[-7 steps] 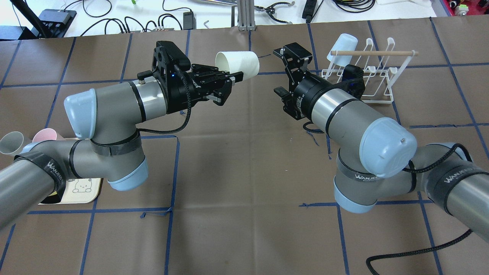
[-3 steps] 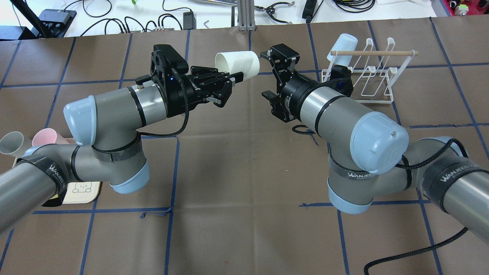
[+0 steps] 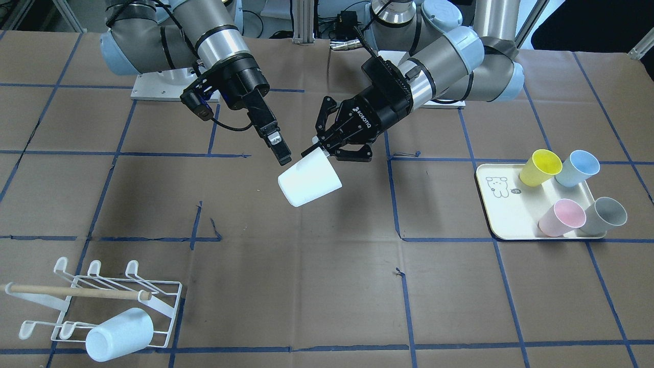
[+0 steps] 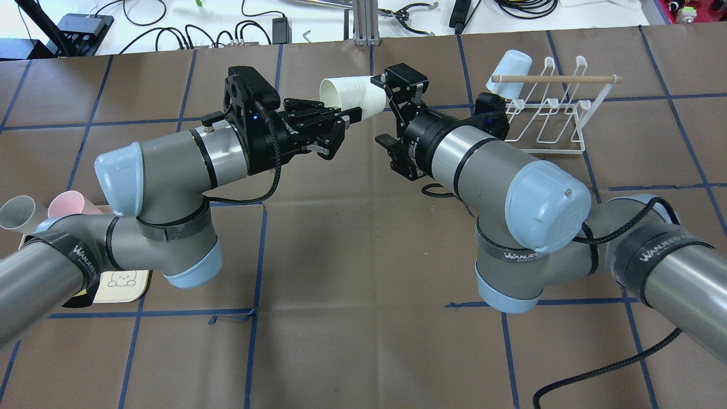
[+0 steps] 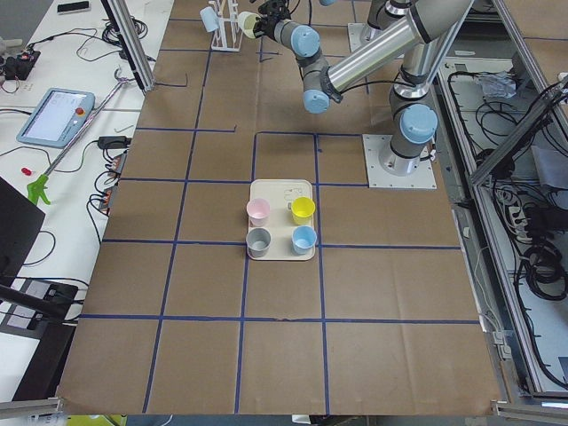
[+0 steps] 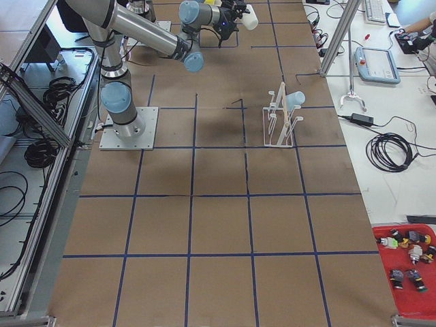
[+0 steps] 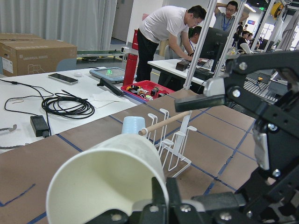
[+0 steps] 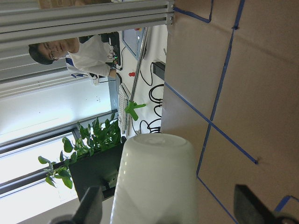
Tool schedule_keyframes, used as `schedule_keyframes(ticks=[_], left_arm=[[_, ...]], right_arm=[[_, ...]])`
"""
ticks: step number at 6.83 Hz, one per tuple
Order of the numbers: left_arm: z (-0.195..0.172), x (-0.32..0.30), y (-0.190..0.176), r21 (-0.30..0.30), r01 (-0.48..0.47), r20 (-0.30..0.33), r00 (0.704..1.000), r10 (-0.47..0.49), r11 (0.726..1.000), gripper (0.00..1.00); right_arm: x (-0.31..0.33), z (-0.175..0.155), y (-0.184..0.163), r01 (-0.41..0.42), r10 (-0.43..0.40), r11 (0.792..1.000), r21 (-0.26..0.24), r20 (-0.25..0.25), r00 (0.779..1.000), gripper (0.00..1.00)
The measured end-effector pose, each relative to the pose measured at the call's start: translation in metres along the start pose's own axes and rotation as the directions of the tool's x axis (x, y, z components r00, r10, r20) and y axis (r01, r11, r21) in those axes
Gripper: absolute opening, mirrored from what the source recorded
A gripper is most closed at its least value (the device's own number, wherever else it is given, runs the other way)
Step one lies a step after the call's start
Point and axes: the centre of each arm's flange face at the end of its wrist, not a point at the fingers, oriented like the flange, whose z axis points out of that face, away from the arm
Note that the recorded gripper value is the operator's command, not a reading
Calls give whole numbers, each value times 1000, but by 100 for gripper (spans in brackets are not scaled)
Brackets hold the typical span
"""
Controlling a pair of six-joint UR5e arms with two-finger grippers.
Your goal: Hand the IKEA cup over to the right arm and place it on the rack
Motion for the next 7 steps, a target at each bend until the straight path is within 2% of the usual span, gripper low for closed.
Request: schedule_keyframes(ticks=[3, 7], left_arm=[[0, 0, 0, 0, 1, 0, 1000, -1, 1000, 0], [-1, 0, -1, 1, 1, 1, 1000, -1, 1000, 0]], right_arm=[[-8, 29, -1, -6, 5, 1000, -12, -22, 1000, 100], [-20, 49, -4, -2, 2, 1000, -19, -15, 1000, 100]])
